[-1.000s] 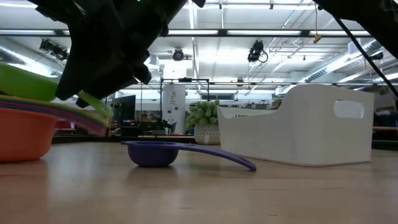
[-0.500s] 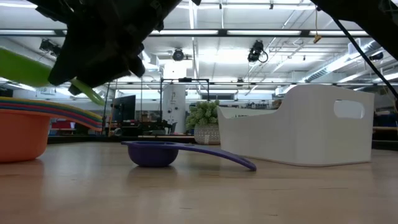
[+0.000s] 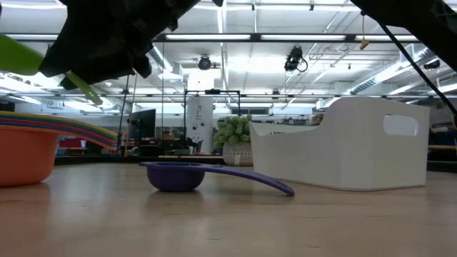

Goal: Nest measuring cups in basket
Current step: Stack the green measuring cup on top of the yellow measuring cup

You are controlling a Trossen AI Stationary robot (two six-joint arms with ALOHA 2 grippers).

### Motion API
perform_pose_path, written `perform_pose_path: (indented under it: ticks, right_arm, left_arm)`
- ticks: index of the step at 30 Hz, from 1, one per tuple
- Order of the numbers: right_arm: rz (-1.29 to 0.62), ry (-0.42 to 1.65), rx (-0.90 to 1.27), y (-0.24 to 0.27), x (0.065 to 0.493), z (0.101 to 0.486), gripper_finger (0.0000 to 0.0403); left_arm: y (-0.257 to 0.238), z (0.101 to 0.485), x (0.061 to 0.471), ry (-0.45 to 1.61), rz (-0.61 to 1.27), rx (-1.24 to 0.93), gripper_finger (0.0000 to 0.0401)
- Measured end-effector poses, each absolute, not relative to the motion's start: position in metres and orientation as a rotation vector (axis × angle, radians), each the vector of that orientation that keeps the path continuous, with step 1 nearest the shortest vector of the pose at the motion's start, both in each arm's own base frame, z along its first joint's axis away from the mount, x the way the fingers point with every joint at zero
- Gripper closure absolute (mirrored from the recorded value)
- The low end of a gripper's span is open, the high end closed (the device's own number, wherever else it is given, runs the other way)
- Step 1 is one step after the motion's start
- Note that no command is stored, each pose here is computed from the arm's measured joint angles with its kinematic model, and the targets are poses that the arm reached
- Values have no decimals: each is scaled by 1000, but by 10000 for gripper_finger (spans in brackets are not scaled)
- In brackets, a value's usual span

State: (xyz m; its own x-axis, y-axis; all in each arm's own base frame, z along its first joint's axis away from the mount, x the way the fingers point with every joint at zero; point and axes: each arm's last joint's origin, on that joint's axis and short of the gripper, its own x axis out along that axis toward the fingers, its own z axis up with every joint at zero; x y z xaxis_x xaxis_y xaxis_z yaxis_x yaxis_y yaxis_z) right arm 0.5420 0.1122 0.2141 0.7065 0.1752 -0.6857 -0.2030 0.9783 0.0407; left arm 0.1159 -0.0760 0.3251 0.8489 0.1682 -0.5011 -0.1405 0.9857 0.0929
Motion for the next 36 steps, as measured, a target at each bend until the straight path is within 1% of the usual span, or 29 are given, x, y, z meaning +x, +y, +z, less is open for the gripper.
perform_pose_path:
  ticks: [6,9,13,17,21,26,28,36]
  right_arm:
    - [226,759,-57,107,543,213,219]
    - [236,771,-74,113,541,212,219]
    - [210,837,-97,114,536,204,220]
    - [187,897,-103,112,532,201,220]
    - [162,943,-132,112,527,200,220]
    - [168,927,-156,116,520,220,220]
    - [154,942,-166,116,517,223,220]
    - [63,1005,-217,115,504,234,220]
  left_arm:
    - [-76,325,116,529,170,55,218]
    - [-76,325,116,531,171,40,218]
    - [-81,319,115,620,101,-13,218]
    - [-93,291,115,733,45,-52,218]
    - [-99,258,112,833,86,-93,218]
    - [-103,242,104,858,118,-166,218]
    - [-106,238,100,866,113,-197,218]
    - [-125,205,85,903,-28,-271,218]
